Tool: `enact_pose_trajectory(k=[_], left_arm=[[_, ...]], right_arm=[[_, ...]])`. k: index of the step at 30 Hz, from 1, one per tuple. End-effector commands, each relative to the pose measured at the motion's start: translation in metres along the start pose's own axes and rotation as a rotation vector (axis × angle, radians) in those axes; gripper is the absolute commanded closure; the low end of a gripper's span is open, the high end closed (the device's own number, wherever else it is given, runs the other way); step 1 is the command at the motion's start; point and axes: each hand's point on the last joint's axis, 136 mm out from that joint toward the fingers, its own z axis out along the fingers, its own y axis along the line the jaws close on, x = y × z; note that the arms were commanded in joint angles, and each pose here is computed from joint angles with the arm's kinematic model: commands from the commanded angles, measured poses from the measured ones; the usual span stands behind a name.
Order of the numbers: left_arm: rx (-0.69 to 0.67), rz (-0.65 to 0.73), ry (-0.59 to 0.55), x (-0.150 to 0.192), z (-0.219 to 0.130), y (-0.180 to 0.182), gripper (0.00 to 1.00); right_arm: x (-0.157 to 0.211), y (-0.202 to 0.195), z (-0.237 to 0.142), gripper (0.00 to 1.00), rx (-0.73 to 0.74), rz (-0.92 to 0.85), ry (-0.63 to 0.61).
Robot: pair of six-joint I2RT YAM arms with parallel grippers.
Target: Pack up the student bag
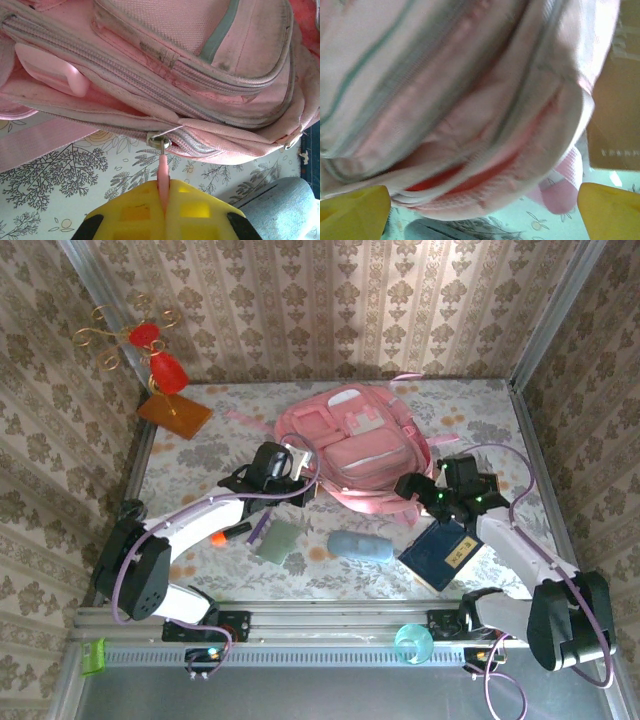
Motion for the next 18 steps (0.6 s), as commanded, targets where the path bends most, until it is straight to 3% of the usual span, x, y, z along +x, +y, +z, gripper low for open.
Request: enact_pose_trajectory(k=[1,6,10,15,18], left_arm=[[0.027,0.022,-0.063,-0.025,-0.004,-0.013,1.00],[0.027,0.036,-0.056,-0.023,-0.003,-0.014,1.00],[0.025,0.041,-0.049,-0.020,-0.003,-0.013,1.00],[0.017,0.053,-0.049,-0.018,-0.007,-0.012,1.00],[-0.021,0.055,-0.048,-0.016,-0.012,-0.002,1.00]], right_arm=[[0.005,-0.010,0.006,0.00,0.028,0.109,-0.035],[0.002,0.007,0.019,0.02,-0.073,0.149,-0.067],[-0.010,0.020,0.027,0.17,-0.105,0.124,-0.089],[-0.021,0.022,0.029,0.56,-0.104,0.097,-0.135],[-0.027,0.021,0.020,0.72,-0.083,0.073,-0.156]])
